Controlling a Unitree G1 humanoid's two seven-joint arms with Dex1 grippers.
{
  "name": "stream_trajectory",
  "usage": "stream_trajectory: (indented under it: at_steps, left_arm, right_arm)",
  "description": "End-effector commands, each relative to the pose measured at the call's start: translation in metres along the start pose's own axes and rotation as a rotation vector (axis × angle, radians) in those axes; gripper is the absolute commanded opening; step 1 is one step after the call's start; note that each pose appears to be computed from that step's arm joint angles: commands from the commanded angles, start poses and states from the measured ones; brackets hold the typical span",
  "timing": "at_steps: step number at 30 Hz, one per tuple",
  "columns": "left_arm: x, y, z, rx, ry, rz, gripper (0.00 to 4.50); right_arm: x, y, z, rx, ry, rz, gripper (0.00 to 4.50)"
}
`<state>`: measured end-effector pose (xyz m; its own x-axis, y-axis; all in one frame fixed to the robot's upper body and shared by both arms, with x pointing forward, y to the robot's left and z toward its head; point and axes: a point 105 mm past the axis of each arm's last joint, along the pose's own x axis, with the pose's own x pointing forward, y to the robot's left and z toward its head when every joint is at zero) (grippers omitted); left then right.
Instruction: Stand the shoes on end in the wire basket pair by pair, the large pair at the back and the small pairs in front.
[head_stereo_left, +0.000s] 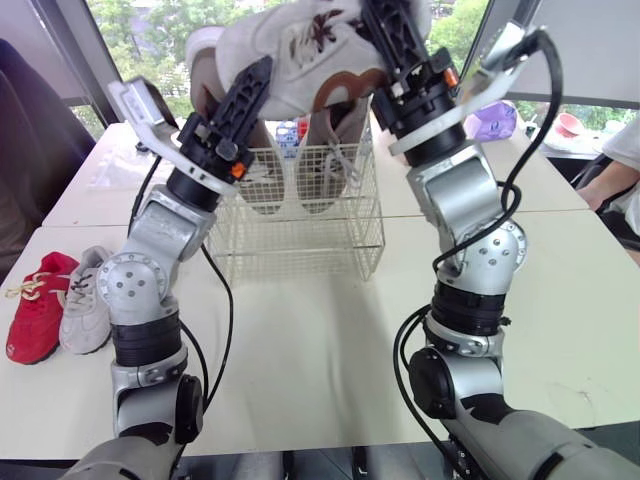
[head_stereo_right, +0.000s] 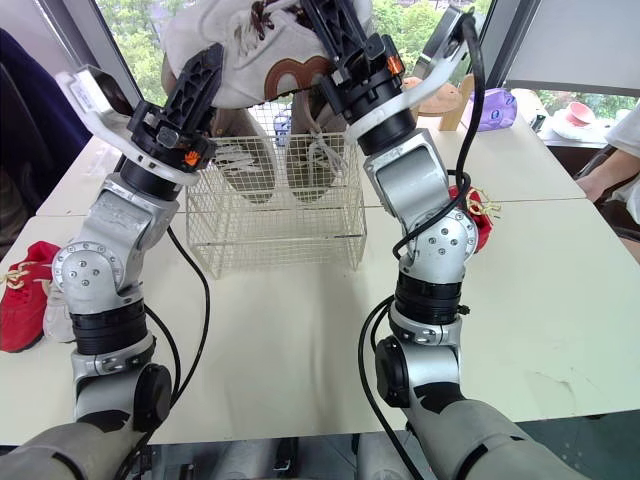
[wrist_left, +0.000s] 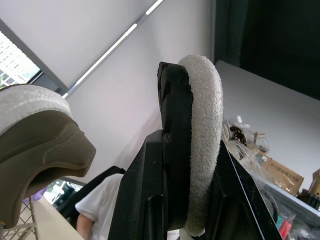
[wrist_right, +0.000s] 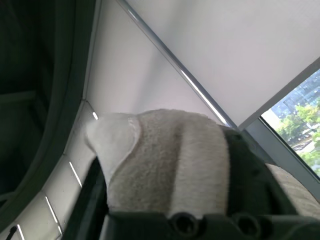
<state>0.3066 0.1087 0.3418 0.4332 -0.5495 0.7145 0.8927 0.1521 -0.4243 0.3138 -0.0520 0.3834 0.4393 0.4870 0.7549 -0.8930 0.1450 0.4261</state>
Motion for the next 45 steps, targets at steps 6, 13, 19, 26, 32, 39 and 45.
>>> stream_trajectory:
  at_steps: [6, 13, 19, 26, 32, 39, 45]
  left_arm:
    - [-0.018, 0.001, -0.002, 0.108, 0.08, 0.083, 2.52]
    - [-0.069, 0.002, -0.021, 0.292, 0.287, 0.282, 3.46]
    - [-0.106, -0.001, -0.029, 0.388, 0.406, 0.404, 3.46]
    - [-0.116, -0.002, -0.033, 0.407, 0.411, 0.444, 3.46]
    - [-0.118, 0.001, -0.033, 0.421, 0.409, 0.461, 3.46]
    - [-0.122, 0.01, -0.038, 0.436, 0.44, 0.483, 3.55]
    - [-0.127, 0.015, -0.033, 0.458, 0.448, 0.507, 3.55]
  right_arm:
    - [0.005, 0.017, 0.018, -0.09, 0.003, 0.119, 0.94]
    - [0.004, -0.015, 0.056, -0.618, 0.283, 0.224, 0.94]
    - [-0.005, -0.052, 0.053, -0.888, 0.648, 0.343, 0.94]
    - [-0.022, -0.081, 0.027, -0.921, 0.973, 0.451, 0.94]
    - [-0.034, -0.099, 0.003, -0.923, 1.123, 0.493, 0.94]
    - [-0.033, -0.114, -0.002, -0.979, 1.132, 0.435, 3.81]
    - [-0.016, -0.089, 0.027, -0.948, 0.997, 0.457, 4.48]
